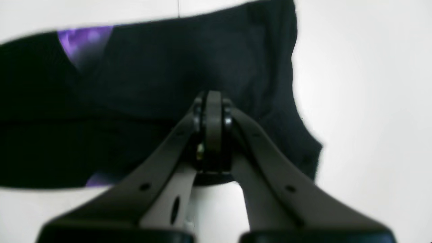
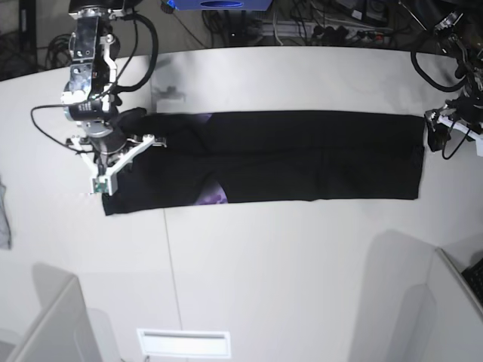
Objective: Fold the T-shirt properly
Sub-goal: 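Grasp the strip's end with the left gripper, right gripper holding other end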
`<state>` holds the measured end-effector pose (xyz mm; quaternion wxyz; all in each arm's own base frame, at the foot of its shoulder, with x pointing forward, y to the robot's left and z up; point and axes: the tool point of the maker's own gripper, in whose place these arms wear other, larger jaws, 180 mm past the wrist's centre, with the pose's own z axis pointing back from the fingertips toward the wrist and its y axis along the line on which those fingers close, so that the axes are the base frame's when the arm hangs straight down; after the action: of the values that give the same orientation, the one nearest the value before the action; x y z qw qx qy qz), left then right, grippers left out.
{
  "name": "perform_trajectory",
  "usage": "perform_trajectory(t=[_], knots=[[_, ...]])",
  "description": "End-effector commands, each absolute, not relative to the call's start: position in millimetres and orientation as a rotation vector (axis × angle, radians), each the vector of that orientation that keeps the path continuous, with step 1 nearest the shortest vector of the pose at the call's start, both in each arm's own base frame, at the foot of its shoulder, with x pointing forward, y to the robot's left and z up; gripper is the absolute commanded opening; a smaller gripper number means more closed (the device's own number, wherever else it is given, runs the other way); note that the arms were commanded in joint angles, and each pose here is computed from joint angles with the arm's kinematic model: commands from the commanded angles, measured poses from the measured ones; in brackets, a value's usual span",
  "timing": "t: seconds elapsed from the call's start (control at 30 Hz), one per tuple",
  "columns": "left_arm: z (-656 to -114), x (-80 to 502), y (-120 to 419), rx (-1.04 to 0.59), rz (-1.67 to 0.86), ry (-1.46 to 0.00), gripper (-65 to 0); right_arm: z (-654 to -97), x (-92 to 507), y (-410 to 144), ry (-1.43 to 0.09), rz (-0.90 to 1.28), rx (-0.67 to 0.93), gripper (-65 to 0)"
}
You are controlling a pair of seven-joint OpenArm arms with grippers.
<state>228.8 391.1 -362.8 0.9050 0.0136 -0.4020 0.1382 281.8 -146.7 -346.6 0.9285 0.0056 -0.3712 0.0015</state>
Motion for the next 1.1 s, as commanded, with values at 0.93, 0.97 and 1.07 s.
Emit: perform_trajectory(t=[0.93,0.97,1.07], knots=[[-437,269,326,-0.213,0.246,-0.676,-52.5,-350,270,-118,-0.794,0.061,0.068,-65.0],[-437,269,326,-0.213,0.246,-0.678,-58.6,-350,270,-119,-0.794,0.060,0.067,-65.0],[-435,271,328,-0.210,0.249,-0.682,-65.0,-352,267,-119,-0.787,0.059,0.067,-65.0]])
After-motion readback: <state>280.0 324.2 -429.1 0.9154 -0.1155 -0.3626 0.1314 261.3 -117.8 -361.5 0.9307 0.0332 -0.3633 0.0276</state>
